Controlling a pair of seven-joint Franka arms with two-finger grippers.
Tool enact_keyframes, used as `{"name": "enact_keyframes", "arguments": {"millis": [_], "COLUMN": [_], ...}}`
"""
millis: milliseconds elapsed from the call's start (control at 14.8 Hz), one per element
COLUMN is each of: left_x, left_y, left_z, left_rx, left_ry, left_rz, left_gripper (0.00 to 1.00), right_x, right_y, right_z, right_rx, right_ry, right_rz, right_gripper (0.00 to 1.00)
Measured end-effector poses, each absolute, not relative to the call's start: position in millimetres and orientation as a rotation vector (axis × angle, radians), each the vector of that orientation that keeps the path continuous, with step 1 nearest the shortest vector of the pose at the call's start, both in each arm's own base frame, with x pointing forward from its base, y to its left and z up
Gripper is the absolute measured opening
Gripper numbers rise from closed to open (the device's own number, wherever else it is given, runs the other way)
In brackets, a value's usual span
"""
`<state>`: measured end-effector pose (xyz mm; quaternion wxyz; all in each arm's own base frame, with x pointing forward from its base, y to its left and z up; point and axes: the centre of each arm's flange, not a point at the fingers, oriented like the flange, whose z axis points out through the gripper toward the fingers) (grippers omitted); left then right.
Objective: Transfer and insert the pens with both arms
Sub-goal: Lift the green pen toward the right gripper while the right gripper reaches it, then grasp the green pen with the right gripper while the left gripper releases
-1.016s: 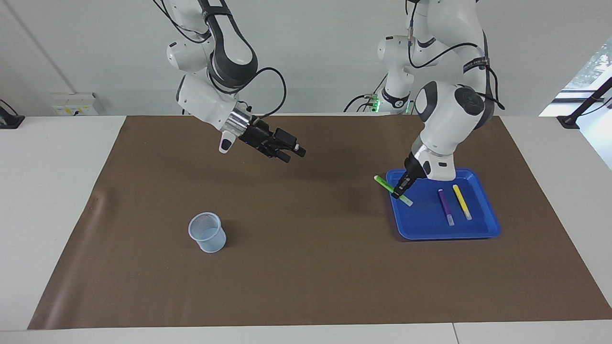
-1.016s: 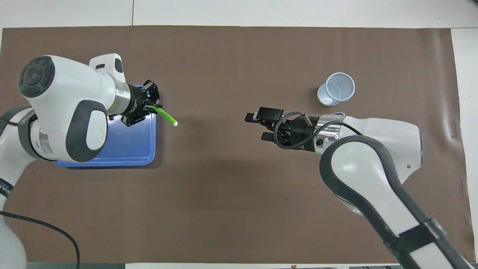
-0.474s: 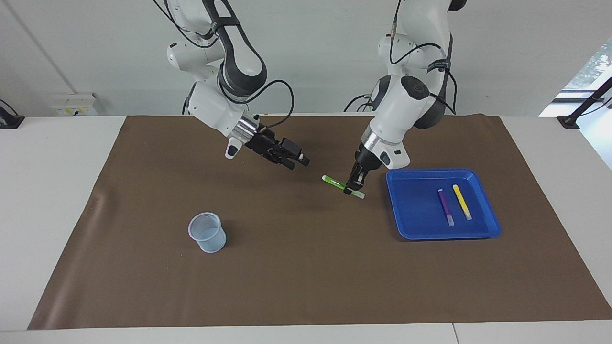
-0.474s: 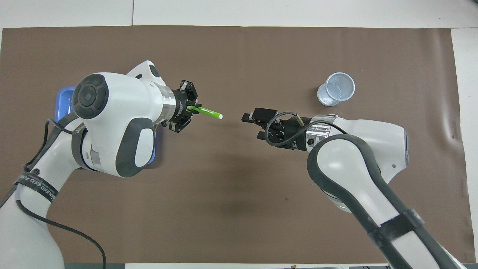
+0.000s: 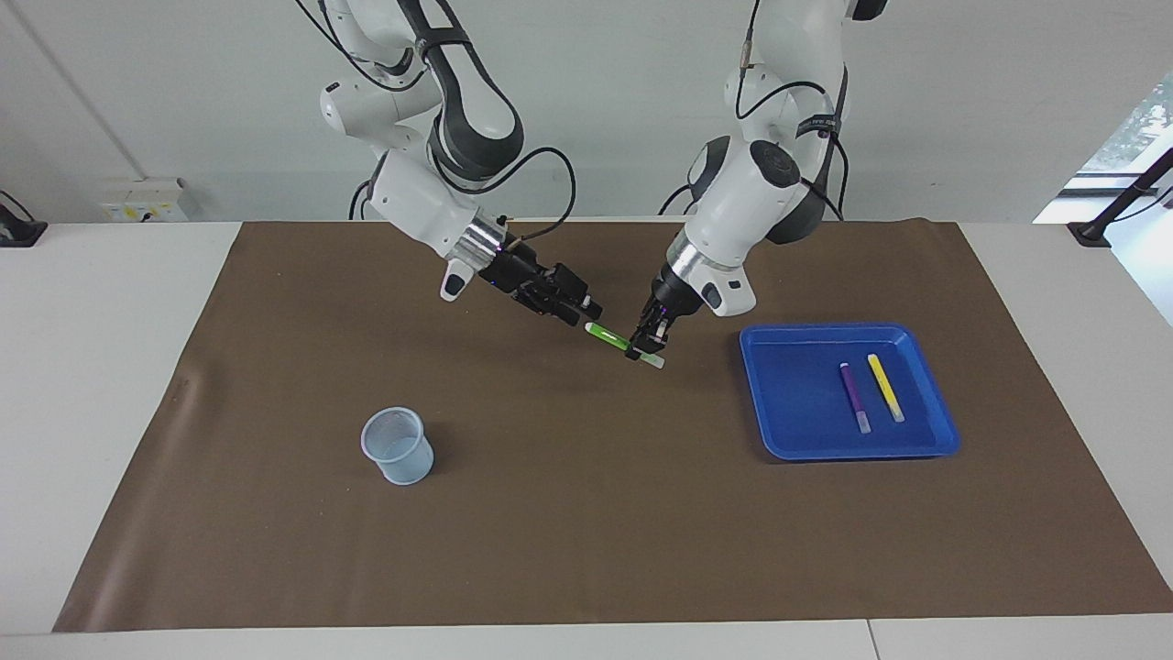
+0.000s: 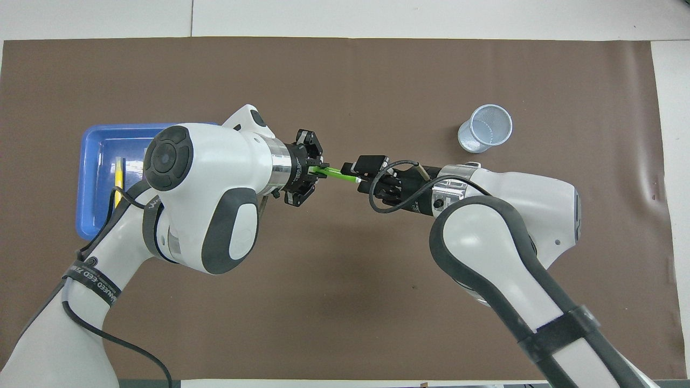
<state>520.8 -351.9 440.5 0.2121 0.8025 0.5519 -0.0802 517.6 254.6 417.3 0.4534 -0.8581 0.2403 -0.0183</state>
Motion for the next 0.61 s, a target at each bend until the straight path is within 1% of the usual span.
{"name": "enact_keyframes", "arguments": {"millis": [406, 542, 609], "left_x": [518.0, 518.1, 518.7], "left_y": [-356.1, -355.9, -355.3], "left_z": [440.1, 440.1, 440.5], "left_rx": [2.234, 2.234, 2.232], "left_ry": [1.528, 1.529, 1.530], "left_rz": [-0.227, -0.227, -0.226], "left_gripper": [0.16, 0.16, 0.16], "right_x": [518.1, 518.3, 518.1], "right_y": [254.4, 254.1, 253.5], "right_z": [416.9, 416.4, 415.3], "right_rx": [-2.119, -2.119, -2.120], "right_ry": [0.594, 0.596, 0.598], "right_rz": [-0.045, -0.045, -0.044], "right_gripper": [0.65, 0.62, 0.57]}}
